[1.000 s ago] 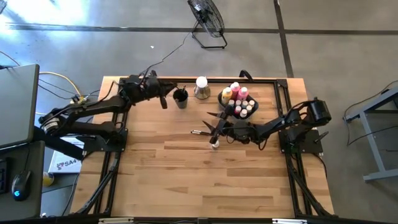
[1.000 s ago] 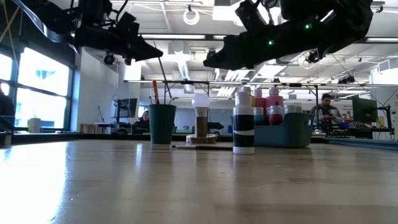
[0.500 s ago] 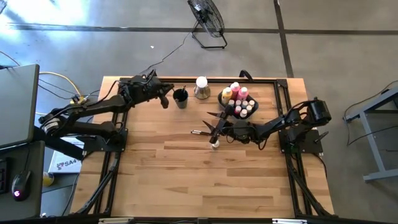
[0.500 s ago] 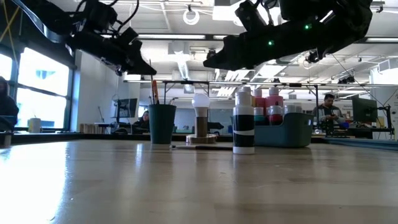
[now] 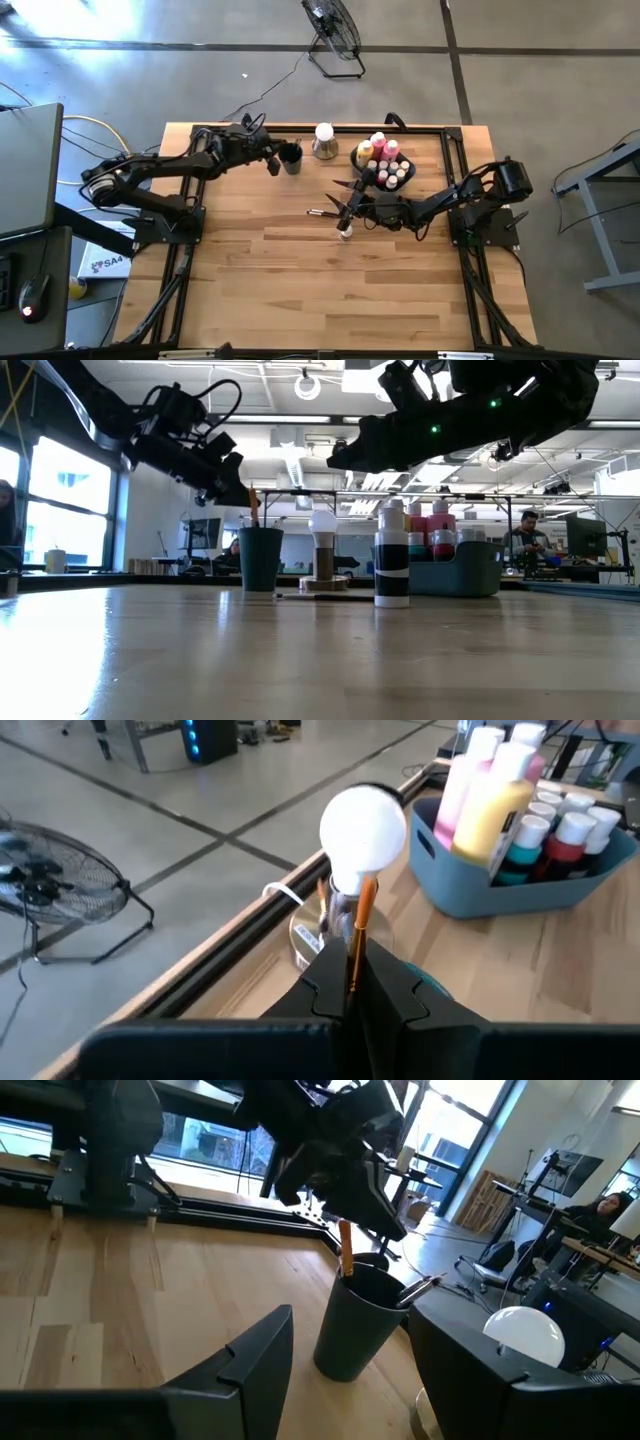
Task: Pick & Place Paint Supplies
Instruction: Put the gold paintbrush into the blue cup
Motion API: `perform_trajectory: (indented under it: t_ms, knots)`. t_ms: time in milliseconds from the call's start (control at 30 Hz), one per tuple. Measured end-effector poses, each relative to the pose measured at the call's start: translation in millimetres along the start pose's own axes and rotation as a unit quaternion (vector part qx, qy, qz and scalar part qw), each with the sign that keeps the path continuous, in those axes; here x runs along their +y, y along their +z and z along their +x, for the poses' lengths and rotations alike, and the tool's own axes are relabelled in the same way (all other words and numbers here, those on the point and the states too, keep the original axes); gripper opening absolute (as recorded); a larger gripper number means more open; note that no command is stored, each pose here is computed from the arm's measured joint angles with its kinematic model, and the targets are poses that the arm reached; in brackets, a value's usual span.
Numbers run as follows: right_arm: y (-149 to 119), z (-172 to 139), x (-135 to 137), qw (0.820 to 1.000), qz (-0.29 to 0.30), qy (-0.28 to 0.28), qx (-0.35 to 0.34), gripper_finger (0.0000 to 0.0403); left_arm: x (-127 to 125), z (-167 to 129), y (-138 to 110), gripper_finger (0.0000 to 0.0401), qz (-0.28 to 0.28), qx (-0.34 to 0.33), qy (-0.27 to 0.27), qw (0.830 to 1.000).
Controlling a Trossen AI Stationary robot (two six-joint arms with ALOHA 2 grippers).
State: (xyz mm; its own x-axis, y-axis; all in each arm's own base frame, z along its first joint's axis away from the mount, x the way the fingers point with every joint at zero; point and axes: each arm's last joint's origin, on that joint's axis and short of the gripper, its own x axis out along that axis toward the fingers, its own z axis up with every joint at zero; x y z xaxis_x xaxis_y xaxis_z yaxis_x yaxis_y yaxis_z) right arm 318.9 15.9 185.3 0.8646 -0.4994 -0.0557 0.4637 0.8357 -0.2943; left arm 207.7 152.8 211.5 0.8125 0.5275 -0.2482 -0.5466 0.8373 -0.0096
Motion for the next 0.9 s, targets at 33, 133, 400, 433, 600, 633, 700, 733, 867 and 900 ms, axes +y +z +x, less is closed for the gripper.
perform_trajectory:
  t_ms: [33,133,400,433,600,633,700,733,867,900]
  knots:
    - [0,0,0,1.0,0.0,0.0,0.0,0.0194,0,1,-1,0.0006,-0.004,0.003,0.0,1.0]
    - [0,0,0,1.0,0.0,0.0,0.0,0.0194,0,3,-3,0.0006,-0.008,0.007,0.0,1.0]
    - [0,0,0,1.0,0.0,0.0,0.0,0.0194,0,3,-3,0.0047,-0.008,0.006,0.005,1.0]
    - [0,0,0,1.0,0.0,0.0,0.0,0.0194,1,3,-3,0.0055,-0.008,0.004,0.01,1.0]
    - [0,0,0,1.0,-0.001,0.0,0.001,0.0194,2,3,-3,0.0094,-0.019,0.001,0.032,0.999]
    - [0,0,0,1.0,-0.001,0.0,0.001,0.0194,2,3,-2,0.0101,-0.018,-0.001,0.033,0.999]
    - [0,0,0,1.0,-0.001,0.001,0.002,0.0194,2,3,-1,0.0114,-0.016,-0.007,0.032,0.999]
    - [0,0,0,1.0,-0.001,0.001,0.002,0.0194,2,3,0,0.012,-0.016,-0.011,0.032,0.999]
    - [0,0,0,1.0,-0.001,0.001,0.002,0.0194,2,3,5,0.0132,0.006,-0.016,0.031,0.999]
    - [0,0,0,1.0,-0.002,0.001,0.002,0.0194,2,2,8,0.0132,0.011,-0.019,0.031,0.999]
